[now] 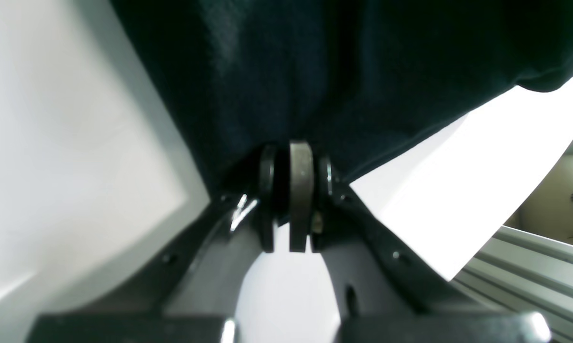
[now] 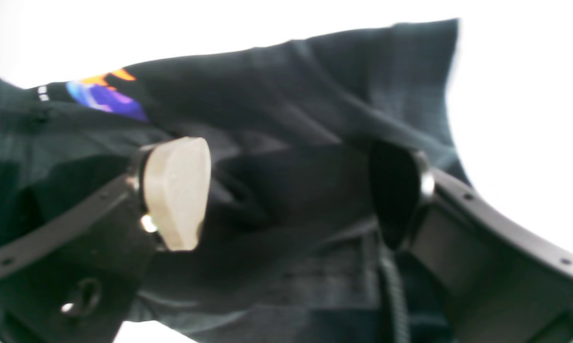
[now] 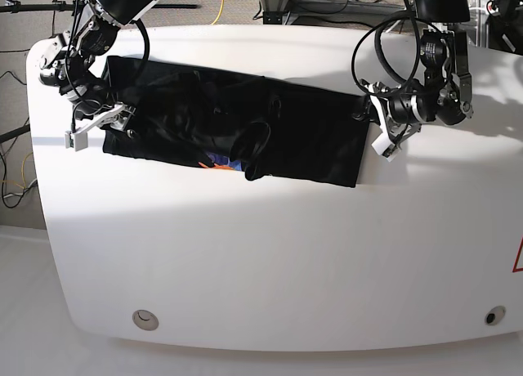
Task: Fold the T-shirt properly
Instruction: 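Drag the strip end held by the right gripper outward along the table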
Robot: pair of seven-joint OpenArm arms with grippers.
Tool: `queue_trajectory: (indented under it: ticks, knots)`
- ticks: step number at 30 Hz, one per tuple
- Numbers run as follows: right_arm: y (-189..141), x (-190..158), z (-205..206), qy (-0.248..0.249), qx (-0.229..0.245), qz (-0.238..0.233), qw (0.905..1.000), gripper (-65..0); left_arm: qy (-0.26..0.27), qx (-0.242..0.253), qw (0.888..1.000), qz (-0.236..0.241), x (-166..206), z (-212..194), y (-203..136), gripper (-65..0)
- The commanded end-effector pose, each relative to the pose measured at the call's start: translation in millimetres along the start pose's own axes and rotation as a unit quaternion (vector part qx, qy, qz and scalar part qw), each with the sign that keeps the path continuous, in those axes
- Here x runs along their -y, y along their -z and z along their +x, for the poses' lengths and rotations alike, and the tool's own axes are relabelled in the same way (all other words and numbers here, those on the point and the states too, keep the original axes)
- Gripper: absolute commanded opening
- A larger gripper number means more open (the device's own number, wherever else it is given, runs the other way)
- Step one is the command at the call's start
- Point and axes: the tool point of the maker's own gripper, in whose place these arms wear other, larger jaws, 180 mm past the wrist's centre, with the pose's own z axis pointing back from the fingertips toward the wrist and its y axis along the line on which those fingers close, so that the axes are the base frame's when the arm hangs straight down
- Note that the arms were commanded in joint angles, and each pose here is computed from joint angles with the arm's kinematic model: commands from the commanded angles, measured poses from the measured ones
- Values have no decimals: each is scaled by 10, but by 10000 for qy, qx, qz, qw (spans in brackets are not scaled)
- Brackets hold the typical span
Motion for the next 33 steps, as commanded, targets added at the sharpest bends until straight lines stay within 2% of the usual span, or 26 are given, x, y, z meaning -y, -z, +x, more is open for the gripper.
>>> queue_trajectory:
  ticks: [1, 15, 23, 27, 33]
  knots:
    - [-101, 74, 260, -41, 371, -100, 9993, -119, 60, -27, 10000, 42, -23, 7, -26, -621]
    - [-242, 273, 376, -23, 563, -296, 9980, -120, 26, 112, 9999, -75, 52, 64, 44, -624]
    - [-297, 437, 195, 73, 436, -477, 9979, -121, 0, 109, 9996, -267, 190, 74, 141, -625]
    - [-303, 483, 170, 48, 449, -414, 9981, -124, 7, 100, 9996, -261, 188, 74, 140, -626]
    - [-345, 632, 352, 329, 862, -51, 9957, -118, 45, 80, 9999, -102, 71, 68, 57, -626]
